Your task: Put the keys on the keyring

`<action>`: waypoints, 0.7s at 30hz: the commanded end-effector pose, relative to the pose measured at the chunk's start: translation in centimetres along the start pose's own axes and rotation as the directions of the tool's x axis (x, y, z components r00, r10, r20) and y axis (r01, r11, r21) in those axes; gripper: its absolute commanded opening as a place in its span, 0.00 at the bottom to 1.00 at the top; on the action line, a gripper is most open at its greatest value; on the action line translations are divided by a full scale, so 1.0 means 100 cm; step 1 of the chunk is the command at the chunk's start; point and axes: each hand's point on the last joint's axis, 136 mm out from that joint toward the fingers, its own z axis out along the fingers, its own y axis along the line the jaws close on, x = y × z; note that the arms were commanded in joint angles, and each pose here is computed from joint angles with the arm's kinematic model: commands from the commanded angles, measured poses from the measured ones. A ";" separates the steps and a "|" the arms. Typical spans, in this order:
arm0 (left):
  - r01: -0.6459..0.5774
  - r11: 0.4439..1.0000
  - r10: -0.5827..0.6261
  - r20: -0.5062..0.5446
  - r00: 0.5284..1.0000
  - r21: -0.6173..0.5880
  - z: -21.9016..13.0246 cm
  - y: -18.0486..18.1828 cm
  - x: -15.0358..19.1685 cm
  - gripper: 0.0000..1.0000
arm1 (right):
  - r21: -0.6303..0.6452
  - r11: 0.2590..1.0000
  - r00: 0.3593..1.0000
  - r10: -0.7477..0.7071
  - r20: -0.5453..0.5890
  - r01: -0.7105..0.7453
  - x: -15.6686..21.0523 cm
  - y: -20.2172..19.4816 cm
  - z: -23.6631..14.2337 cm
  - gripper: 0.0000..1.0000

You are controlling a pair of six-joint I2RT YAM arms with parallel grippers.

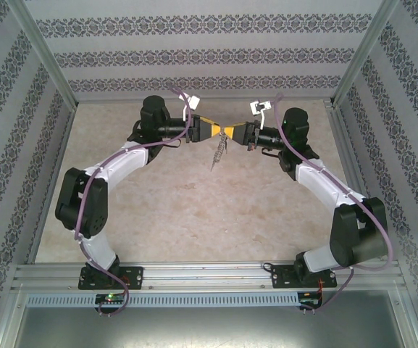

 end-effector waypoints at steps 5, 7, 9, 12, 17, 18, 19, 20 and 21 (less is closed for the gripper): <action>-0.044 0.996 0.041 0.036 0.999 0.081 0.001 -0.019 -0.017 0.40 | -0.028 0.997 0.997 -0.072 0.008 0.072 -0.002 0.010 0.001 0.00; -0.039 0.996 0.036 0.032 0.999 0.083 0.002 -0.018 -0.015 0.40 | -0.028 0.997 0.997 -0.072 0.008 0.072 -0.003 0.009 0.001 0.00; -0.037 0.995 0.035 0.024 0.999 0.089 0.004 -0.018 -0.012 0.39 | -0.027 0.997 0.998 -0.070 0.008 0.070 -0.003 0.008 0.002 0.00; -0.034 0.995 0.033 0.015 0.999 0.097 0.005 -0.019 -0.009 0.38 | -0.024 0.997 0.998 -0.068 0.009 0.068 -0.004 0.007 0.002 0.00; -0.029 0.995 0.028 0.005 1.000 0.099 0.006 -0.019 -0.005 0.38 | -0.020 0.997 0.998 -0.068 0.012 0.069 -0.005 0.006 0.002 0.00; -0.027 0.995 0.027 0.002 1.000 0.098 0.007 -0.019 -0.004 0.37 | -0.022 0.997 0.997 -0.070 0.012 0.070 -0.005 0.006 0.002 0.00; -0.024 0.995 0.024 -0.001 1.000 0.096 0.007 -0.018 -0.003 0.37 | -0.020 0.997 0.997 -0.071 0.013 0.071 -0.005 0.006 0.002 0.00; -0.023 0.995 0.024 -0.004 1.000 0.095 0.007 -0.017 -0.001 0.37 | -0.019 0.997 0.997 -0.071 0.014 0.071 -0.005 0.006 0.002 0.00; -0.022 0.995 0.023 -0.007 1.000 0.095 0.008 -0.018 0.000 0.37 | -0.020 0.997 0.997 -0.071 0.014 0.071 -0.005 0.006 0.002 0.00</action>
